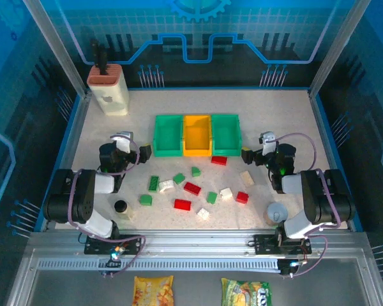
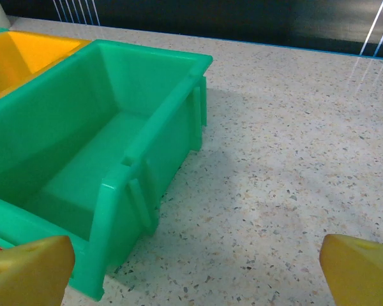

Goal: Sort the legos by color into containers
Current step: Pick up the lego from the center of the table.

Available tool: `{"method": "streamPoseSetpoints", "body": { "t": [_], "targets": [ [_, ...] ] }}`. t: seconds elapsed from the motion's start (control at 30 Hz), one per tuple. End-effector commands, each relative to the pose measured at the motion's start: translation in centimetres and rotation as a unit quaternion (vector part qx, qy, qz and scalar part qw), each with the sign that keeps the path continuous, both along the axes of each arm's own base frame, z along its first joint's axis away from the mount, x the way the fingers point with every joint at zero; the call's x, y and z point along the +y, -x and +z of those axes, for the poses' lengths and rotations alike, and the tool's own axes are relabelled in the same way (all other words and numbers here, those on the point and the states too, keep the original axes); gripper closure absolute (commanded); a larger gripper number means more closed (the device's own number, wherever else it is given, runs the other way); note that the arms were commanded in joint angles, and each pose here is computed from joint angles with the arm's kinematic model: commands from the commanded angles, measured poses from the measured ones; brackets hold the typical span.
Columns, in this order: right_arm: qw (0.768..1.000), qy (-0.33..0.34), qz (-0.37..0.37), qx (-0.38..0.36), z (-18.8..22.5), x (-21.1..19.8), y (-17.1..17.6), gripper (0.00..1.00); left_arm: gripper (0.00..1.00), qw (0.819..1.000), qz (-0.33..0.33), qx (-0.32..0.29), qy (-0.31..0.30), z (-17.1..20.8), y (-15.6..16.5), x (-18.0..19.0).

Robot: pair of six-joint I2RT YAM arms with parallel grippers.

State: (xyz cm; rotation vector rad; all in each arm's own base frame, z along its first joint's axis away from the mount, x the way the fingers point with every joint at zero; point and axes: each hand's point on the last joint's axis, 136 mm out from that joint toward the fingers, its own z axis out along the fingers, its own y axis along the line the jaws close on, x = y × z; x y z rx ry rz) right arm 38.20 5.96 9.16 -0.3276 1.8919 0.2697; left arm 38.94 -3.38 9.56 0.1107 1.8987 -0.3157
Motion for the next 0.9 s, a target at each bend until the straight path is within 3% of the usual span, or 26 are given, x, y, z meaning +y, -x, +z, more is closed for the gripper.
{"method": "streamPoseSetpoints", "body": {
  "t": [0.0, 0.6, 0.87],
  "targets": [
    [1.000, 0.004, 0.011, -0.025, 1.2, 0.1, -0.5, 0.00, 0.01, 1.000, -0.017, -0.017, -0.002, 0.5, 0.2, -0.4],
    [1.000, 0.004, 0.012, -0.026, 1.2, 0.2, -0.5, 0.00, 0.01, 1.000, -0.016, -0.017, -0.002, 0.5, 0.2, -0.4],
    [1.000, 0.003, 0.011, -0.025, 1.2, 0.2, -0.5, 0.00, 0.01, 1.000, 0.021, -0.011, -0.002, 0.4, -0.3, 0.8]
  ]
}}
